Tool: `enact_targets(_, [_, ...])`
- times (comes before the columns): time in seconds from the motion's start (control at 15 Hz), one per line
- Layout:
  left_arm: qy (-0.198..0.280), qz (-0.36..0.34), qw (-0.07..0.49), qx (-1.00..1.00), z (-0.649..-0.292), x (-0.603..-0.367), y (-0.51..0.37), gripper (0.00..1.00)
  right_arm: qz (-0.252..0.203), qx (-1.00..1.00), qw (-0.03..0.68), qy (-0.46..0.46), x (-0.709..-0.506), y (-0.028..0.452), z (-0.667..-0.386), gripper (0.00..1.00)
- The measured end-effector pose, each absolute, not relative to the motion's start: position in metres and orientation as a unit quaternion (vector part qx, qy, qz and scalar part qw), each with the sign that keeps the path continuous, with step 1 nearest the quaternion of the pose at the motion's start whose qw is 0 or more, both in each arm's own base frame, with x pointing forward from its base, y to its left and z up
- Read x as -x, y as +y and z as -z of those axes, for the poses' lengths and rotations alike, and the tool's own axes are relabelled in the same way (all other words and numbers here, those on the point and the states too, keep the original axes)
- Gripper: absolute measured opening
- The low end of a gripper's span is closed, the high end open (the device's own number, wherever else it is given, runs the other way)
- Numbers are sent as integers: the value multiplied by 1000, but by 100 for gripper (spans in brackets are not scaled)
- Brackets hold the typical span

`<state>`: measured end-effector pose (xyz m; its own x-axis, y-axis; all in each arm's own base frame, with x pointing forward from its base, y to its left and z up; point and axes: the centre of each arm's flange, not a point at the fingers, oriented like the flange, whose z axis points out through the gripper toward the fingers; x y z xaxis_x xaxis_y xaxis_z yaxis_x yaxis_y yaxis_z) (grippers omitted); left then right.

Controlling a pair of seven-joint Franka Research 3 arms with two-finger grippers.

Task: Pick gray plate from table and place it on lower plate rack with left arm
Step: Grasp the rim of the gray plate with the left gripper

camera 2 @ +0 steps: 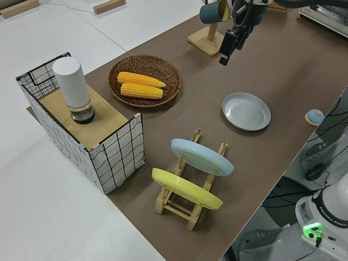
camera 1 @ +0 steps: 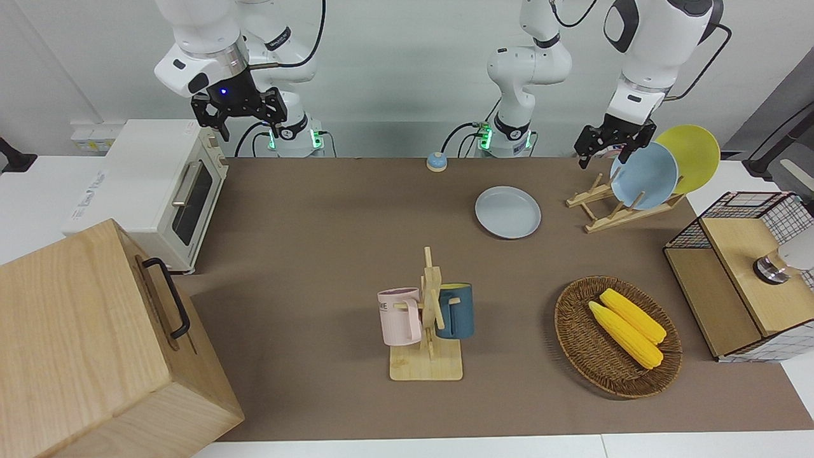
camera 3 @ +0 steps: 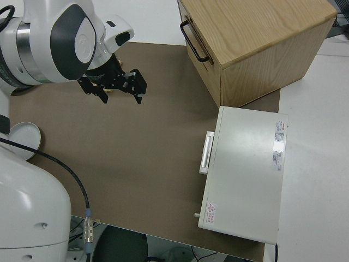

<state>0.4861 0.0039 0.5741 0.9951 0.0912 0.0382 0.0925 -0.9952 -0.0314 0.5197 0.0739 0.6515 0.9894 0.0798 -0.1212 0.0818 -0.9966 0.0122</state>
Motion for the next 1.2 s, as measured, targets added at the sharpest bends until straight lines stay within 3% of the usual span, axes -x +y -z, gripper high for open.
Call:
enact_targets(0.6, [-49,-26,-4,998,-529,-481,-6,100,60,-997,9,41,-520,74,-652,99])
enact_targets(1.2, [-56,-35,-19,998,-419,-461,-13,100,60,-997,9,41,-520,74,-652,99])
